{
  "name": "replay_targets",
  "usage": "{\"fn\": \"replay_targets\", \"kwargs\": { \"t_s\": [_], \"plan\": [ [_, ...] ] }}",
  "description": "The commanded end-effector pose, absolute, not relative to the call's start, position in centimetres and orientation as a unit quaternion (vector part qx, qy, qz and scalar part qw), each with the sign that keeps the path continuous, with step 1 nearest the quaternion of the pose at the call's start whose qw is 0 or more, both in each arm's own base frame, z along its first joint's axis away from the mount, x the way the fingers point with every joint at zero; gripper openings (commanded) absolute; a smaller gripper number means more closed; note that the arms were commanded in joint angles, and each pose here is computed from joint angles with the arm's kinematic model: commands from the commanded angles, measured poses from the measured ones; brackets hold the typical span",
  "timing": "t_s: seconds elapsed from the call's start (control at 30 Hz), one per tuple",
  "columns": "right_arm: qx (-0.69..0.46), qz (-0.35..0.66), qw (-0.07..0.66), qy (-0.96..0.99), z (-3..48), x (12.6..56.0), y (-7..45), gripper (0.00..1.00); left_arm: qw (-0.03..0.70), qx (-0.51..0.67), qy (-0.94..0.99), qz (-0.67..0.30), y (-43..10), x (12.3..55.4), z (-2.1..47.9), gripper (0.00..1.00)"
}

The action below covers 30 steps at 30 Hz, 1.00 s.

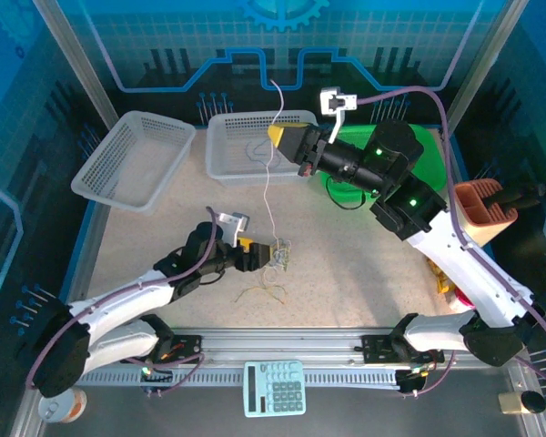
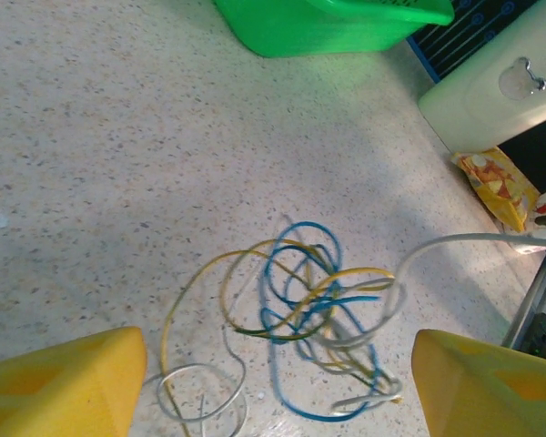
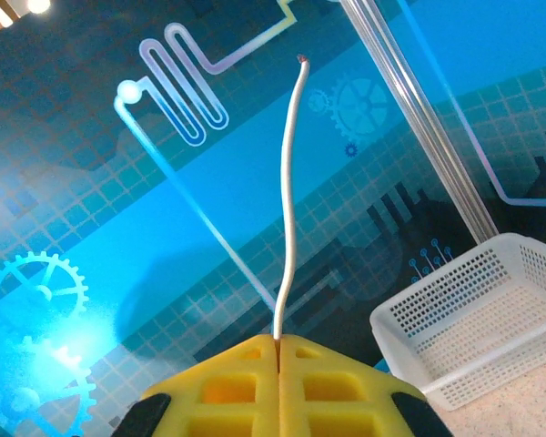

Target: Untangle the cables

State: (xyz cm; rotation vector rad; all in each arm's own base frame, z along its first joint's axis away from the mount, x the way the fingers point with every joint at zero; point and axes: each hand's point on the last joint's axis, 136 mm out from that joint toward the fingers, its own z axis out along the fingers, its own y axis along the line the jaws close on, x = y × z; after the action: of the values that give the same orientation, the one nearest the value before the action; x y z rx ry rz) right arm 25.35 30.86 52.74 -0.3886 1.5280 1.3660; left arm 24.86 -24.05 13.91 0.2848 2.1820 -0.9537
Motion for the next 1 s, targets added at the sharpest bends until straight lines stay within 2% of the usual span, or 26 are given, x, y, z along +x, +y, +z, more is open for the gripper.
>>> {"fn": "replay_targets", "kwargs": {
  "t_s": [0.0,0.17,0.27,0.4,0.5,0.53,0.63,0.73,0.97],
  "plan": [
    [-0.173,0.582,0.506,0.613,54.2,24.4,31.4,0.00,0.372,0.128,0.838,-0.378,-25.7,25.5,15.0,0.79],
    [-0.180,0.589,0.501,0.608,54.6,23.7,31.7,0.00,0.379,0.121,0.845,-0.357,-26.7,27.4,14.1,0.79],
    [-0.185,0.592,0.504,0.601,55.8,23.2,31.4,0.00,0.381,0.110,0.855,-0.334,-26.6,28.4,12.7,0.72],
    [-0.197,0.588,0.524,0.584,58.5,22.1,30.3,0.00,0.367,0.114,0.865,-0.322,-26.7,28.5,10.8,0.46],
    [-0.199,0.575,0.553,0.569,60.6,21.8,28.8,0.00,0.358,0.112,0.870,-0.319,-26.4,28.1,9.6,0.32],
    [-0.197,0.570,0.565,0.564,61.4,21.8,28.2,0.00,0.356,0.110,0.872,-0.318,-26.3,28.0,9.2,0.30],
    [-0.185,0.554,0.597,0.550,63.1,22.1,26.5,0.00,0.353,0.108,0.875,-0.315,-25.9,27.6,8.7,0.31],
    [-0.172,0.536,0.623,0.543,64.0,22.8,25.0,0.00,0.355,0.109,0.875,-0.311,-25.6,27.5,8.9,0.39],
    [-0.120,0.434,0.685,0.573,61.9,26.4,22.1,0.00,0.364,0.108,0.870,-0.315,-25.3,27.2,10.3,0.68]
  ]
}}
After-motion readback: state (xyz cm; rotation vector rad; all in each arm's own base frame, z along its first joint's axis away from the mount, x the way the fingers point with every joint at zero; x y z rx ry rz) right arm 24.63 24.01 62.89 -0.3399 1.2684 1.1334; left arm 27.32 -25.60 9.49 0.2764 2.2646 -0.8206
